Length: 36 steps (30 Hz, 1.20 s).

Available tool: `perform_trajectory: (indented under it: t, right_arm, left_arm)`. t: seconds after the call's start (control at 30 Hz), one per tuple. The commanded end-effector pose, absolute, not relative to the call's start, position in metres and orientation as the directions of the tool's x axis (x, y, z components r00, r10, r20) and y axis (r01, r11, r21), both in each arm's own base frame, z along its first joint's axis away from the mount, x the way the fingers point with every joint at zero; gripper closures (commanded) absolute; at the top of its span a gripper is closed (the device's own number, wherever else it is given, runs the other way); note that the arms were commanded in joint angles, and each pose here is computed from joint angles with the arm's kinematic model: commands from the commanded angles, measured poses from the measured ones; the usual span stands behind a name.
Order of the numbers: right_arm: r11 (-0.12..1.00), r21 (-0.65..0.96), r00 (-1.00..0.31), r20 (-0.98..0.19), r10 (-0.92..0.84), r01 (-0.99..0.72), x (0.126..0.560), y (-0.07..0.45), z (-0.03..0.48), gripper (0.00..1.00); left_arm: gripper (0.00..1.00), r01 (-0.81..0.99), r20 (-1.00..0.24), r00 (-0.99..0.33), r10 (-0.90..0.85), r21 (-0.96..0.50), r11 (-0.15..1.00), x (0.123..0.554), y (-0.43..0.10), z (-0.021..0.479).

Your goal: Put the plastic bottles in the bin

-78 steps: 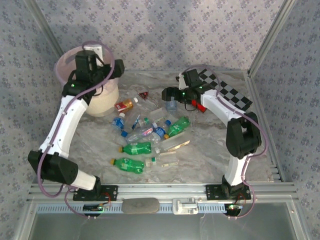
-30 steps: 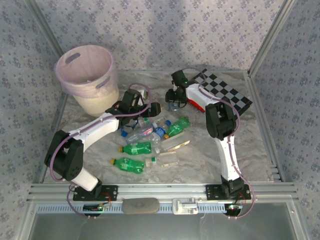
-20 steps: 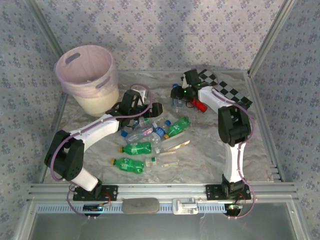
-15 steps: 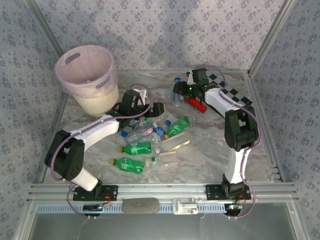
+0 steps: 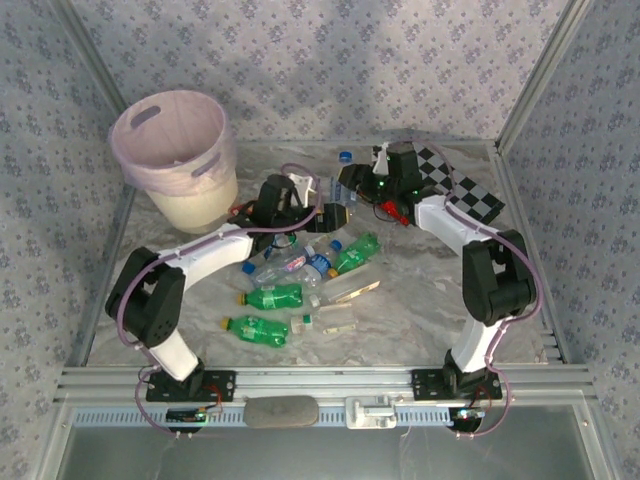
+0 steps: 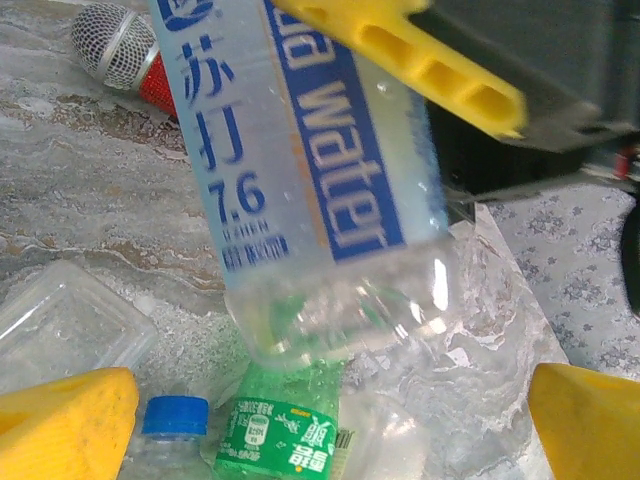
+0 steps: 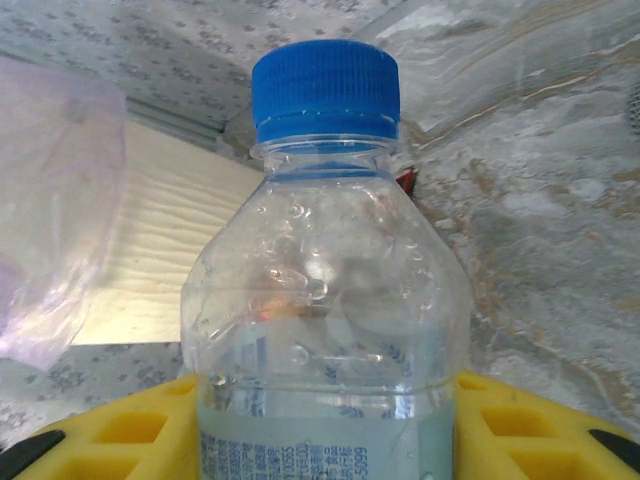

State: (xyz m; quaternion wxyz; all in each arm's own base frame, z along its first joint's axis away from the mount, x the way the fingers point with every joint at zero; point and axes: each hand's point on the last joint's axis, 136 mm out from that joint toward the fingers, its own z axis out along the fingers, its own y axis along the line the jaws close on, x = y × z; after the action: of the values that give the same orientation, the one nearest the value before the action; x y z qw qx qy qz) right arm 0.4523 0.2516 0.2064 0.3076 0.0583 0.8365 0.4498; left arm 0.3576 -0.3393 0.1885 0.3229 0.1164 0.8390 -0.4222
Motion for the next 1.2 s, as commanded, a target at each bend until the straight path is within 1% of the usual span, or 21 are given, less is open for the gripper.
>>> perform_trajectory:
  t: [0.0,0.27,0.33,0.43,0.5,0.53,0.6,0.77,0.83,1.0,1.17]
  right_arm:
    - [0.536,0.81,-0.8,-0.477,0.364,-0.239,0.437,0.263,0.232,0.51]
    - [0.527,0.811,-0.812,-0.475,0.34,-0.254,0.419,0.273,0.234,0.51]
    - [0.536,0.813,-0.83,-0.45,0.33,-0.228,0.413,0.273,0.219,0.51]
    - [0.535,0.814,-0.831,-0.449,0.329,-0.228,0.412,0.274,0.218,0.51]
    - [0.533,0.815,-0.832,-0.447,0.329,-0.228,0.413,0.275,0.217,0.51]
    - [0.532,0.815,-0.833,-0.447,0.327,-0.229,0.413,0.276,0.216,0.51]
    - [0.533,0.815,-0.833,-0.446,0.327,-0.227,0.413,0.276,0.215,0.51]
    - [0.53,0.817,-0.835,-0.442,0.327,-0.225,0.414,0.277,0.214,0.49]
    - [0.53,0.817,-0.835,-0.444,0.324,-0.228,0.414,0.277,0.215,0.46]
    - [0.535,0.813,-0.819,-0.457,0.346,-0.227,0.421,0.262,0.226,0.26]
    - [0.556,0.802,-0.786,-0.482,0.387,-0.218,0.427,0.237,0.237,0.2]
  left_arm:
    - [0.0,0.498,-0.66,-0.749,-0.066,-0.626,0.6,0.364,-0.348,0.197]
    - [0.01,0.483,-0.668,-0.74,-0.071,-0.602,0.636,0.375,-0.346,0.19]
    - [0.04,0.487,-0.671,-0.739,-0.067,-0.599,0.635,0.375,-0.347,0.191]
    - [0.15,0.491,-0.67,-0.74,-0.064,-0.602,0.629,0.376,-0.349,0.19]
    - [0.27,0.493,-0.668,-0.742,-0.064,-0.608,0.623,0.375,-0.35,0.19]
    - [0.31,0.493,-0.665,-0.744,-0.064,-0.611,0.62,0.375,-0.35,0.189]
    - [0.37,0.491,-0.66,-0.748,-0.063,-0.616,0.616,0.374,-0.351,0.188]
    - [0.48,0.492,-0.661,-0.748,-0.064,-0.616,0.615,0.373,-0.351,0.187]
    - [0.49,0.491,-0.66,-0.749,-0.064,-0.616,0.617,0.374,-0.351,0.186]
    - [0.49,0.483,-0.659,-0.749,-0.065,-0.61,0.628,0.375,-0.349,0.184]
    - [0.49,0.452,-0.653,-0.754,-0.076,-0.599,0.661,0.378,-0.341,0.177]
